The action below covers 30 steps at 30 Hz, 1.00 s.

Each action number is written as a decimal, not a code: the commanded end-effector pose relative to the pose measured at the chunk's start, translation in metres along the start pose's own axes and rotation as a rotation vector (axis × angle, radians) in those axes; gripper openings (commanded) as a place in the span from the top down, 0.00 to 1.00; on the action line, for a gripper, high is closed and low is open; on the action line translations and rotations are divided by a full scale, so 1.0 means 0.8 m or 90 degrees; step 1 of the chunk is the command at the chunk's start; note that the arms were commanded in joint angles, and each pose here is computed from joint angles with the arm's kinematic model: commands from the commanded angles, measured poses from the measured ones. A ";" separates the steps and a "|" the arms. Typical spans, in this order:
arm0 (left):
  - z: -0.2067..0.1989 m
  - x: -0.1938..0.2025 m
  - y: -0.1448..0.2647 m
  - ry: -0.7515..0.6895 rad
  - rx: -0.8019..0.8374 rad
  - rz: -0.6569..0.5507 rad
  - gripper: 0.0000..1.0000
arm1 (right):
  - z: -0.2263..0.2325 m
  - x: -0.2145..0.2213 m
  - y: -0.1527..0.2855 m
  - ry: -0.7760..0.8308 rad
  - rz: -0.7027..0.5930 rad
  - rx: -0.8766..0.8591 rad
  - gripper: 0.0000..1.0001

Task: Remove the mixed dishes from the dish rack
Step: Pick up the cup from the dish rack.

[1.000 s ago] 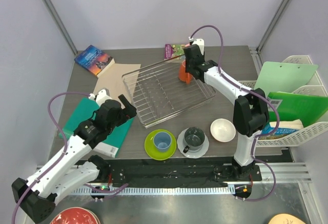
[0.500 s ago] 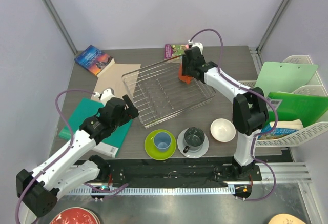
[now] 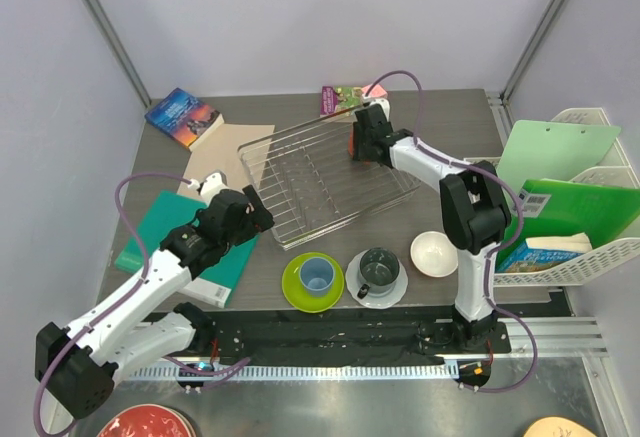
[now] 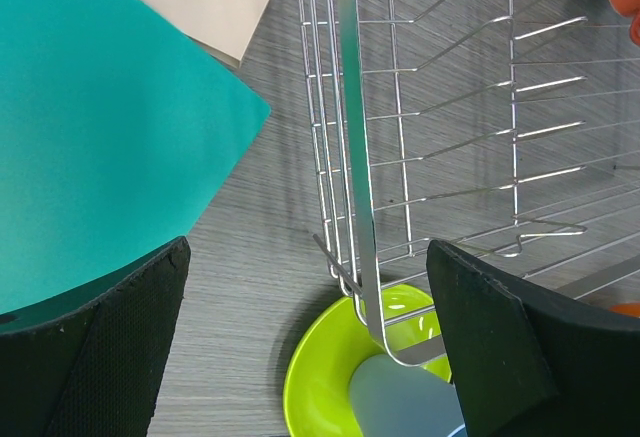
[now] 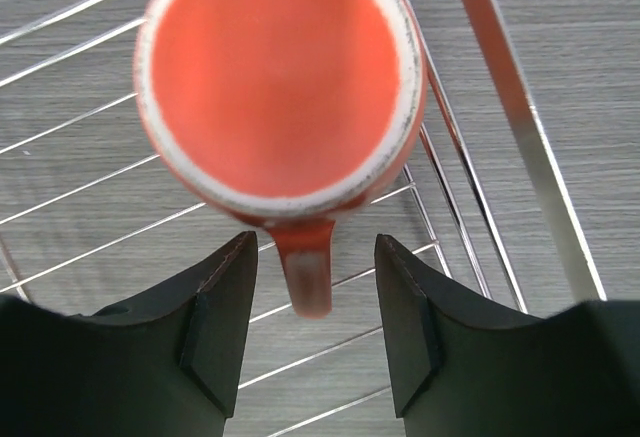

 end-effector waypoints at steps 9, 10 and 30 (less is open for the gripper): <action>-0.002 0.002 -0.004 0.018 0.006 -0.005 0.00 | 0.004 -0.005 -0.010 -0.022 -0.032 -0.014 0.71; -0.002 0.002 -0.004 0.018 0.006 -0.005 0.00 | 0.003 -0.004 -0.010 -0.022 -0.032 -0.014 0.73; -0.007 -0.016 0.002 0.028 0.002 -0.038 0.00 | 0.039 -0.097 0.195 -0.123 -0.206 -0.243 0.99</action>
Point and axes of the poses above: each gripper's point midway between its finger pads, its own y axis back along the fingers, its own z axis along the line the jaws close on, x = y × z, the point moved 8 cm from there along y, back along the fingers, and after that the axes turned 13 degrees about -y, right-handed, at the moved point
